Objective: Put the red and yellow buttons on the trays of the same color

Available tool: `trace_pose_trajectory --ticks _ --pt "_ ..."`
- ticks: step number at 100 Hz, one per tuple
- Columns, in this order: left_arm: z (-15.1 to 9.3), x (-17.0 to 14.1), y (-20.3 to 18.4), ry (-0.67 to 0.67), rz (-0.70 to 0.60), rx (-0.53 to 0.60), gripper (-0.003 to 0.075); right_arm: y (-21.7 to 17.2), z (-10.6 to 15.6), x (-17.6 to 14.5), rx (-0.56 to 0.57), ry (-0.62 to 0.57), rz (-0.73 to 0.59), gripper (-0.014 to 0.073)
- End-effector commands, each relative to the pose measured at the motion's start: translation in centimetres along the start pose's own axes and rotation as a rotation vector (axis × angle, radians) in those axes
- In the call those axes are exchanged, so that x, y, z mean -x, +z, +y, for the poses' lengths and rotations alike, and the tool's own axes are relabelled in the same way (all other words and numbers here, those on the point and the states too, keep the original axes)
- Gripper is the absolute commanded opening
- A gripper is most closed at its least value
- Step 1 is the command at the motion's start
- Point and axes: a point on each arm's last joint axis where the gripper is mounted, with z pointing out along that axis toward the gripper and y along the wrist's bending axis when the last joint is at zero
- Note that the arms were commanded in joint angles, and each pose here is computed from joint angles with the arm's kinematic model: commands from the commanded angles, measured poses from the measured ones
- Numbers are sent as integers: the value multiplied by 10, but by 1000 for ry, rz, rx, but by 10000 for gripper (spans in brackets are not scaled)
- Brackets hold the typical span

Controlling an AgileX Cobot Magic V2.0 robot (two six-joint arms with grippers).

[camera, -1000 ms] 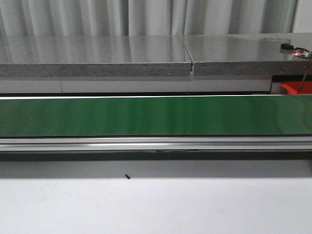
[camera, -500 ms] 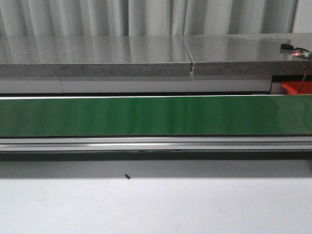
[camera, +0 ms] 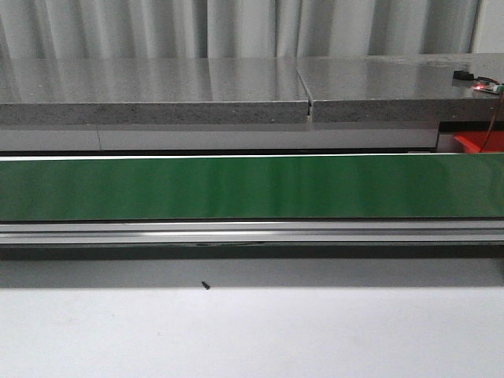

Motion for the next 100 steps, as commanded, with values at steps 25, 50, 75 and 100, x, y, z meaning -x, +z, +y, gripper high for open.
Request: trace_pose_trajectory --ticks 25,50,75,100 --pt "-2 13 -3 -12 -84 -15 -19 -75 21 22 64 -49 -286 465" --pt "-2 13 -3 -12 -84 -15 -19 -118 54 14 155 -185 -389 166" --pt "-2 13 -3 -12 -84 -15 -19 -137 89 -2 261 -347 -412 -66" --pt "-2 13 -3 -12 -84 -15 -19 -156 109 -15 339 -461 -467 -66"
